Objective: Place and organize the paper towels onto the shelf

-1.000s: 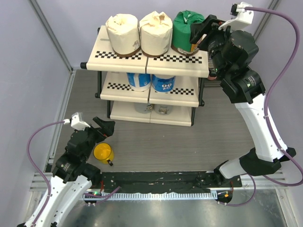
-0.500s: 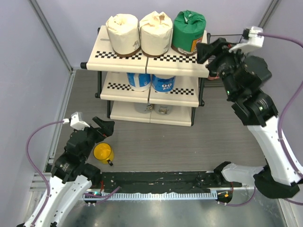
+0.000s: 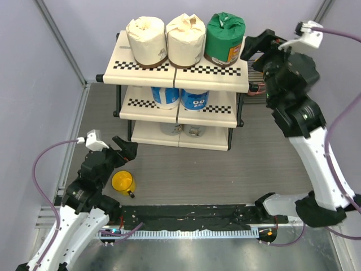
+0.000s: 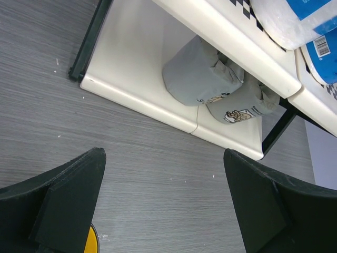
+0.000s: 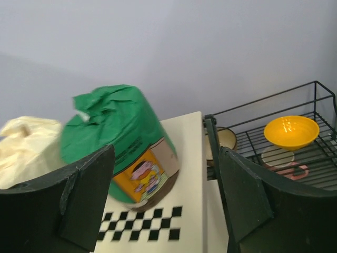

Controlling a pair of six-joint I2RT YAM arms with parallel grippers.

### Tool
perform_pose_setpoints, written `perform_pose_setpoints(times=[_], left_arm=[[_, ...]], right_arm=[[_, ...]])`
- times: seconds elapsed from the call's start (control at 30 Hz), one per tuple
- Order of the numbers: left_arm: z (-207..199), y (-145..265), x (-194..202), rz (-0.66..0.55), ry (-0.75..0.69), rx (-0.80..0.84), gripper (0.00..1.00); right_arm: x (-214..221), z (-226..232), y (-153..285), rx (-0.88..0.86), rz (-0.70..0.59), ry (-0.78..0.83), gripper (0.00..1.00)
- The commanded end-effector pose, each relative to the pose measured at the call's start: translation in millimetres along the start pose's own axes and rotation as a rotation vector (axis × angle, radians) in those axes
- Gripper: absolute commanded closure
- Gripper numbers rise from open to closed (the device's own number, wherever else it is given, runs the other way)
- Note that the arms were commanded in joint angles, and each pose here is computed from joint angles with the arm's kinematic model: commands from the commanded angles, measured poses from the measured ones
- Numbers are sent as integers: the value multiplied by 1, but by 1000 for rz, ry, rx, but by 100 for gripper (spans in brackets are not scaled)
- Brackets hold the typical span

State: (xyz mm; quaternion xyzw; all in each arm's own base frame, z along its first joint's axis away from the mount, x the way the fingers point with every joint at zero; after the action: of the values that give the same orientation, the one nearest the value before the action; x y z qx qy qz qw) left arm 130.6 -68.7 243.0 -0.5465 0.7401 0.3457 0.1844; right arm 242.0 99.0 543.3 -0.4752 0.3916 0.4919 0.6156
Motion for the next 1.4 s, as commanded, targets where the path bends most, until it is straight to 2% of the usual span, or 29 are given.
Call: perform_pose_setpoints(times=[0.0,0.23,0.37,0.4,0.5,0.97,1.17,1.23,1.37], left_arm=[[-14,10,-16,-58,3,57,0],[-11,11,-15,-60,-5,53,0],[-10,10,-13,-53,0,57,0],[-11,11,-13,-52,0,60,0],[-7,13,-13,-62,-1,53,0],[-4,19,-14,-76,-11,47,0],[-4,19,-15,-78,-9,44,0],[-5,19,-15,-78,-10,48,0],[-10,22,-20,-70,-49,64,0]], right_arm=[[13,-25,-50,119,19,26,16],[16,-50,-87,113,25,-31,16],[24,-52,-105,-18,61,-29,15],[28,-47,-106,-110,77,-21,15],[28,-43,-105,-243,75,-10,14],[49,-33,-125,-386,174,-14,14],[50,-35,-114,-387,173,-8,14],[39,-37,-104,-369,137,-1,14],[29,-53,-86,-193,68,22,13]])
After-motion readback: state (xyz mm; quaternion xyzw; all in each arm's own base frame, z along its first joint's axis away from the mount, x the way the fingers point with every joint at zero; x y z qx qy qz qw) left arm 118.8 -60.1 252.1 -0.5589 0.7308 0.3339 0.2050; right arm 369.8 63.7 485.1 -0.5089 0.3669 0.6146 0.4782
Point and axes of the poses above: each gripper's point midway between its finger pads, its own y axis back along the fingers, its own z axis along the line the jaws close on, x = y × z, the point moved 9 cm from there along y, back along the fingers, and after that the axes turned 10 degrees about y, right-handed, at the moved point
